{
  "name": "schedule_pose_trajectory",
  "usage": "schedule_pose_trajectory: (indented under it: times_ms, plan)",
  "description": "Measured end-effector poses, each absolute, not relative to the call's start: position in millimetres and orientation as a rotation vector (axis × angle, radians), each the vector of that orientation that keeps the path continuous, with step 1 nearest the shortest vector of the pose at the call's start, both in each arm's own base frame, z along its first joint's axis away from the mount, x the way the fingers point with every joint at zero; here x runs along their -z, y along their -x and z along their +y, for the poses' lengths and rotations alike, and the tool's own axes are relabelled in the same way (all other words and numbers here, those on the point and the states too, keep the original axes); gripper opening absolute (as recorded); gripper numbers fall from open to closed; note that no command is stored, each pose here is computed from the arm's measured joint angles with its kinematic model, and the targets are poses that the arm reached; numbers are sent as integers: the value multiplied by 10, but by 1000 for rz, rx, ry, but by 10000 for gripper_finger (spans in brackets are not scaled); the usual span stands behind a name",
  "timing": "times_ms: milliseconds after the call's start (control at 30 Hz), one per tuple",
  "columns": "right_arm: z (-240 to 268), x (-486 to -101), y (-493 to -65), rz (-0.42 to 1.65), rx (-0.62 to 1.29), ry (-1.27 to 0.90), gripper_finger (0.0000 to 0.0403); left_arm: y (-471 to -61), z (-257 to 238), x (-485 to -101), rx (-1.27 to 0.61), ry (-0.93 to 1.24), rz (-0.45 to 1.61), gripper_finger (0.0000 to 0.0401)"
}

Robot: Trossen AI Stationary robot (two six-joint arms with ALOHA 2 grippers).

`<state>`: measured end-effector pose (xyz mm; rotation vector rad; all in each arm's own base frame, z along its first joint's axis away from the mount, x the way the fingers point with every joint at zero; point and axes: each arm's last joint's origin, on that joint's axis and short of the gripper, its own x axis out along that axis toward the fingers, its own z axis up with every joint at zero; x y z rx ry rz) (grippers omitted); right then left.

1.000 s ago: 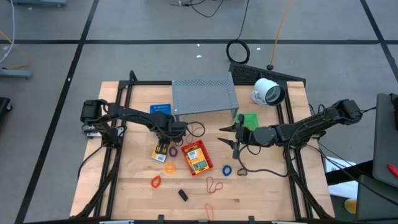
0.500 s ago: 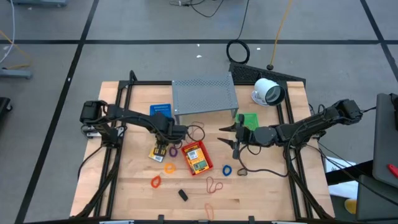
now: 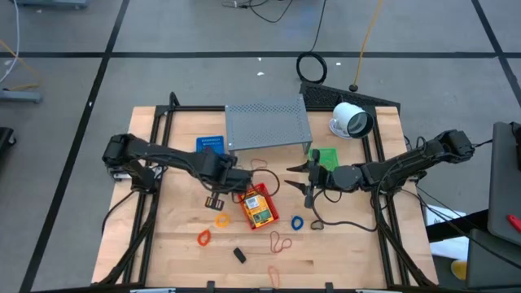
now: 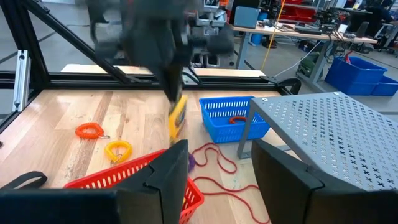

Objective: Pick & Place Office Desk Supplies
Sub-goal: Put the yellow crayon box into the red bin

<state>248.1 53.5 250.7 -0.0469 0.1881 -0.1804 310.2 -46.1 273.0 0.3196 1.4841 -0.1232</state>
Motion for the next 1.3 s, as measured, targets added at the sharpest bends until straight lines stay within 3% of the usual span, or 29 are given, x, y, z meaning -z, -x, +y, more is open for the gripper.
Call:
schedule_pose_trajectory:
  times_ms: [333, 533, 1033, 1300]
  plan:
    - [535, -2507, -2481, 188, 180, 47, 166, -3071, -744, -3388, 87, -380, 1341, 0]
    - [534, -2507, -2481, 188, 181, 47, 166, -3104, -827, -3592, 110, -341, 1223, 0]
    - [534, -2507, -2481, 188, 184, 47, 166, -3309, -862, -3691, 74, -26, 1015, 0]
    - [530, -2517, -2476, 191, 185, 134, 166, -3514, -951, -3497, 58, 33, 1028, 0]
